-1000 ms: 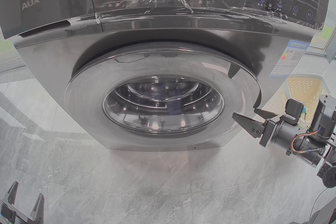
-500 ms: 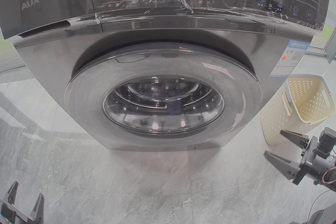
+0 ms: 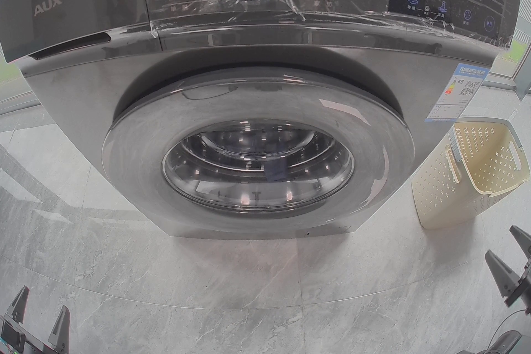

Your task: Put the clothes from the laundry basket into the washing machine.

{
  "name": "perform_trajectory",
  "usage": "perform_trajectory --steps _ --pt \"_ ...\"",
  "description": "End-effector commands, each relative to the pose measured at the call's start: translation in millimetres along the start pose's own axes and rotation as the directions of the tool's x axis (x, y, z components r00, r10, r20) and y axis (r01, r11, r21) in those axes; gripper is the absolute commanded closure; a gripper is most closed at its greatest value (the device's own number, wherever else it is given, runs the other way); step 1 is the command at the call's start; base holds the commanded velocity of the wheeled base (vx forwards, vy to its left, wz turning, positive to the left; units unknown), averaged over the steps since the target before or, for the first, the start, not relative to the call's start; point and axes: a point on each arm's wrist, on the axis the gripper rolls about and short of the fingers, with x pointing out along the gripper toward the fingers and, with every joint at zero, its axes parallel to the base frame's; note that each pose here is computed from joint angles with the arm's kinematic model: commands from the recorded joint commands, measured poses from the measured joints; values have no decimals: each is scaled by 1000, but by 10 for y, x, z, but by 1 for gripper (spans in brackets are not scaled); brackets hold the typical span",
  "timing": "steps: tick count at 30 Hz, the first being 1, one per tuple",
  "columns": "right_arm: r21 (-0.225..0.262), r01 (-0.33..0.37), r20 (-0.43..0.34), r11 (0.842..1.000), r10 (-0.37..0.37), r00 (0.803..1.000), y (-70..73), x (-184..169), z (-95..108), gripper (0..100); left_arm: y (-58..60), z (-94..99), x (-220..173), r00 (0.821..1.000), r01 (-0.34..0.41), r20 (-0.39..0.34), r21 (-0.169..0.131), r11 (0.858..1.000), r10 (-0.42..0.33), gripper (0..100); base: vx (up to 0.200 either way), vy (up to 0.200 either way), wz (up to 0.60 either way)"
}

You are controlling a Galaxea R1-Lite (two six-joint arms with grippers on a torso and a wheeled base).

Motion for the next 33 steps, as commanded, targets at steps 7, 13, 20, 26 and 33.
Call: perform_trajectory --steps 7,13,20,26,33 --pt "-69 199 52 978 -195 979 56 -567 -582 0 3 -54 1 1000 -1 -3 -1 1000 1 0 0 0 0" --pt "-54 303 45 952 -300 953 31 -572 -596 0 3 -54 1 1000 -1 -3 -2 1000 1 0 0 0 0" --pt "-48 340 8 939 -340 940 20 -575 -636 0 3 -54 1 1000 -1 -3 -2 1000 1 0 0 0 0" --pt "-68 329 6 942 -330 944 22 -574 -638 0 3 -53 1 1000 -1 -1 -3 1000 1 0 0 0 0" --pt "-60 337 6 940 -337 942 21 -575 -638 0 2 -54 1 1000 2 -3 1 1000 -2 0 0 0 0"
